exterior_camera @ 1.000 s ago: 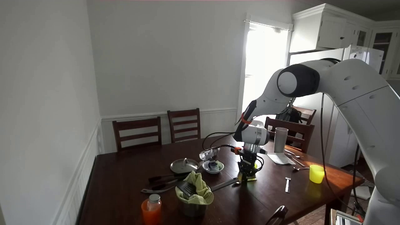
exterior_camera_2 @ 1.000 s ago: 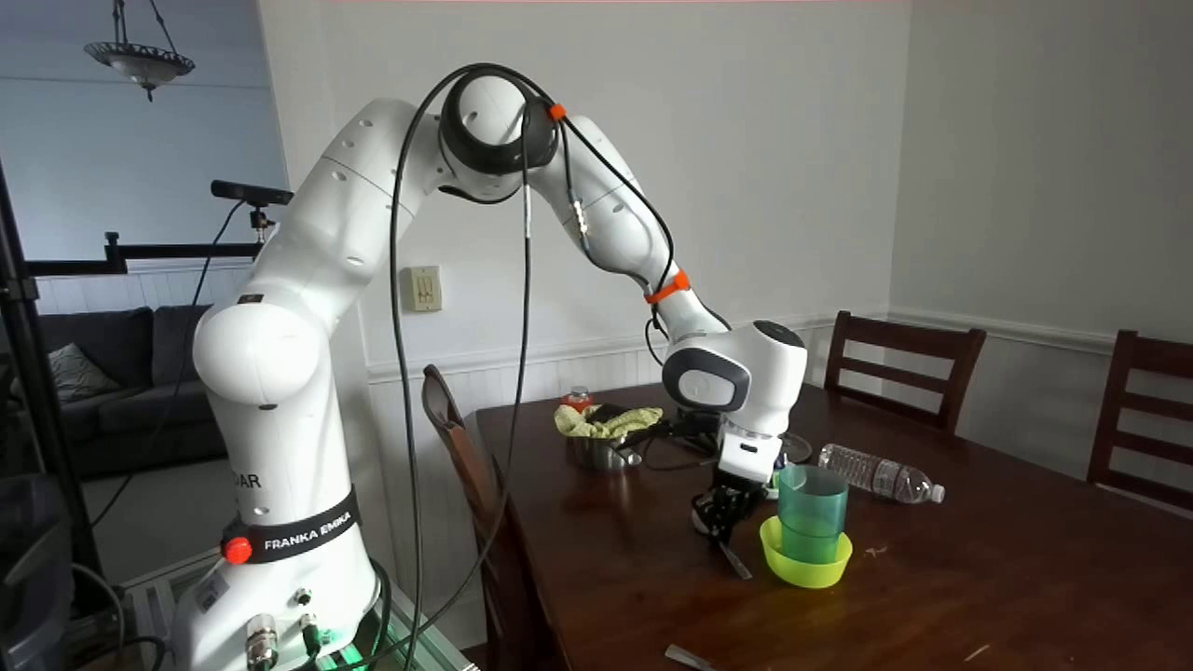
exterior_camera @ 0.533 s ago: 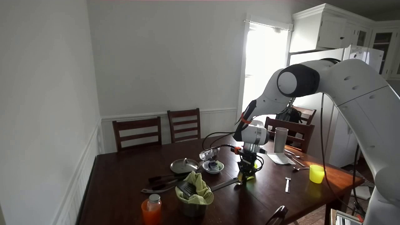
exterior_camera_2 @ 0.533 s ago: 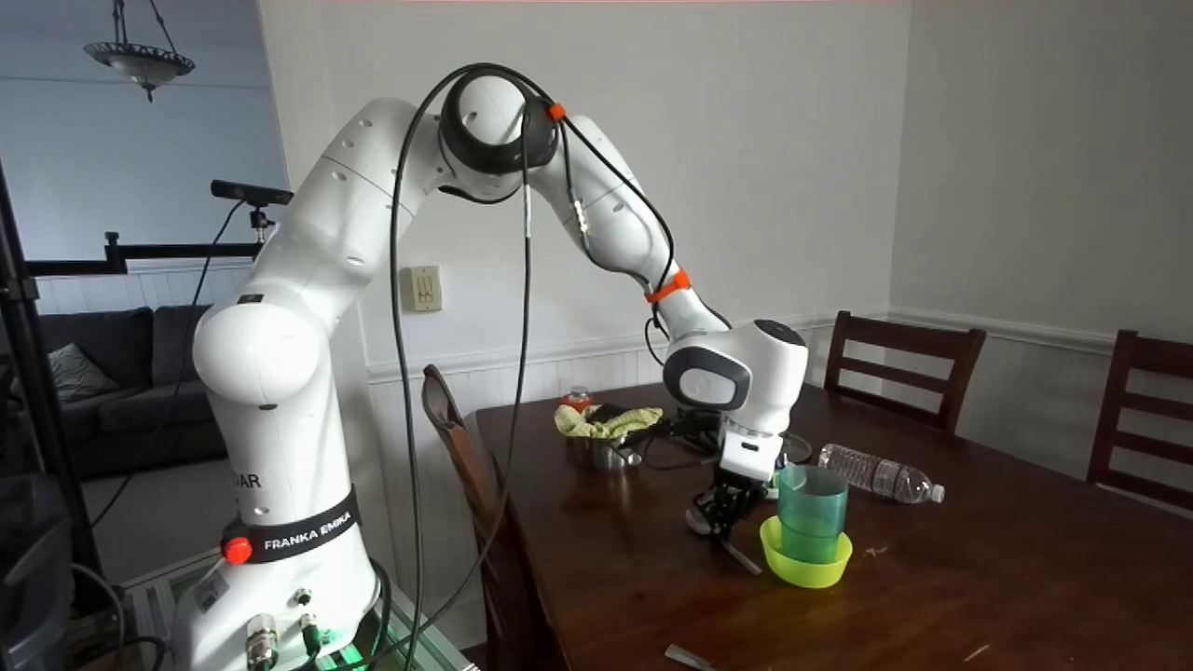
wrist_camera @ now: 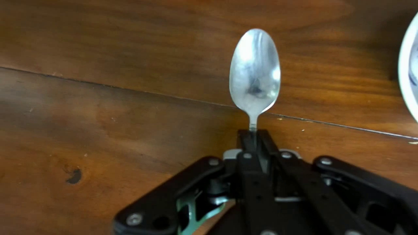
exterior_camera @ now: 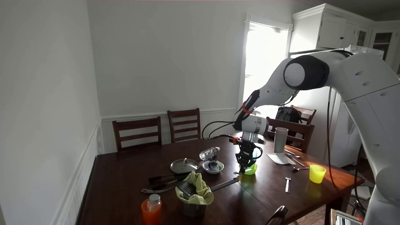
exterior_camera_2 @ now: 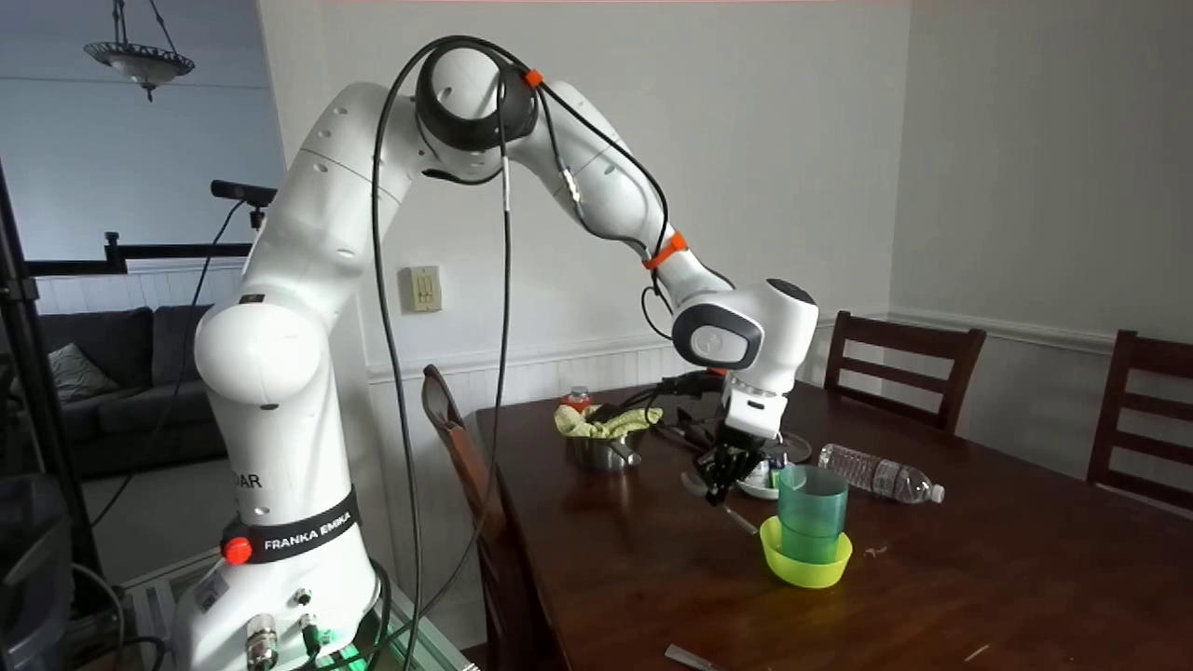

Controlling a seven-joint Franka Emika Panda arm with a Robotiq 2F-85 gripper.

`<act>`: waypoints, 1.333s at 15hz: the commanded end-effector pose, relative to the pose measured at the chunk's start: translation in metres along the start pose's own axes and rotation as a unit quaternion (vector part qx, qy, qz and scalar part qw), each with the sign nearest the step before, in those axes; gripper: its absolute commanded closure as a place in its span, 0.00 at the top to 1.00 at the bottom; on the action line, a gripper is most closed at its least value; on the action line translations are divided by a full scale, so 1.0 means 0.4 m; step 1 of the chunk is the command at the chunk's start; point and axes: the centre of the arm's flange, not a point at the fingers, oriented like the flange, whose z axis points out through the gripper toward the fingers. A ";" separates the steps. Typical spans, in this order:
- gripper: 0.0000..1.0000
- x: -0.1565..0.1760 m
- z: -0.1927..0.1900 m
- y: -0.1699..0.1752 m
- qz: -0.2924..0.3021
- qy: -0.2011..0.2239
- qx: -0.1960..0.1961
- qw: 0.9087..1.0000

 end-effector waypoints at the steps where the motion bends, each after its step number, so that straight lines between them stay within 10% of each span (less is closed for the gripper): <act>1: 0.02 -0.035 -0.091 0.005 0.007 -0.002 -0.018 1.000; 20: 0.02 0.053 -0.417 -0.011 -0.120 0.060 0.005 0.991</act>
